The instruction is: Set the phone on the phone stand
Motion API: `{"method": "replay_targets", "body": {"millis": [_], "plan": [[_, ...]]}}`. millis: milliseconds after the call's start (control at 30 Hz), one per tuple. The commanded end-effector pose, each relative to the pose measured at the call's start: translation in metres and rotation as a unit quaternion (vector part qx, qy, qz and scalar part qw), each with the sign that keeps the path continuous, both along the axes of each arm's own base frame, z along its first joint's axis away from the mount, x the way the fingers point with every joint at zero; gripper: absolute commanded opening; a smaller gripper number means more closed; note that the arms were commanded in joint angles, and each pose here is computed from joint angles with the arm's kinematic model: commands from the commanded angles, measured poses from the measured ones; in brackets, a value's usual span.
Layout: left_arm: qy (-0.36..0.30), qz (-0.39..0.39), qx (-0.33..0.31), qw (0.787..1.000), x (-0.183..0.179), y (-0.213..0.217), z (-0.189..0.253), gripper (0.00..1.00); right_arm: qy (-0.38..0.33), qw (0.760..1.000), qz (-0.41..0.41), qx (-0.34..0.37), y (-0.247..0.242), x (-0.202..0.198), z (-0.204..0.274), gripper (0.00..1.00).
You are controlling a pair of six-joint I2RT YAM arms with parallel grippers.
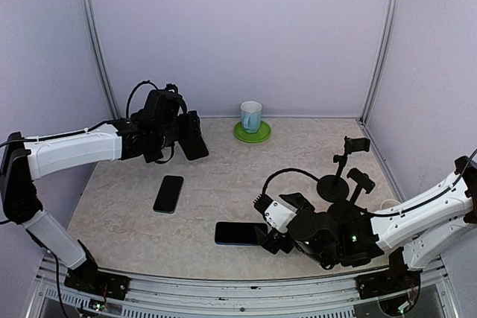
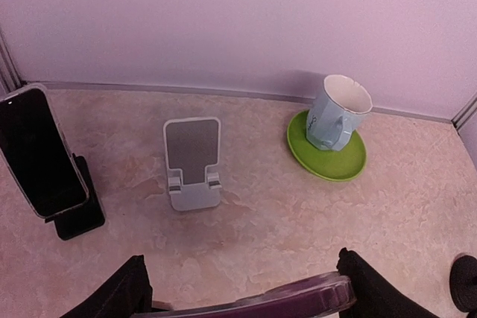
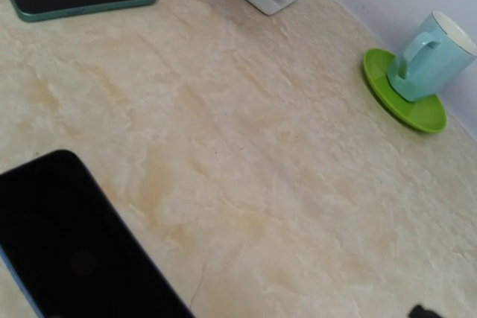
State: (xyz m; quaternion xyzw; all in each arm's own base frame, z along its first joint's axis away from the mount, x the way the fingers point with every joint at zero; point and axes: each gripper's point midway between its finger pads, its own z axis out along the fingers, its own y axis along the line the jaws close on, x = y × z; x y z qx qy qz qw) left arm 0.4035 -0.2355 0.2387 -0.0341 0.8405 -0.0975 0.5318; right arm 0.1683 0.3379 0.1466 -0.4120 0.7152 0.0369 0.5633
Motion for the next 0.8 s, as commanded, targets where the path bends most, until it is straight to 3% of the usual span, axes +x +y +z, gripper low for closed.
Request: {"method": "replay_targets", "body": {"millis": [0, 767], "plan": [[-0.043, -0.01, 0.003, 0.999, 0.021, -0.007, 0.037, 0.49, 0.003, 1.0, -0.01, 0.01, -0.007, 0.002, 0.004, 1.0], [-0.03, -0.036, 0.068, 0.997, 0.086, -0.016, 0.009, 0.48, 0.024, 0.999, -0.019, 0.02, -0.031, -0.001, -0.004, 1.0]]}}
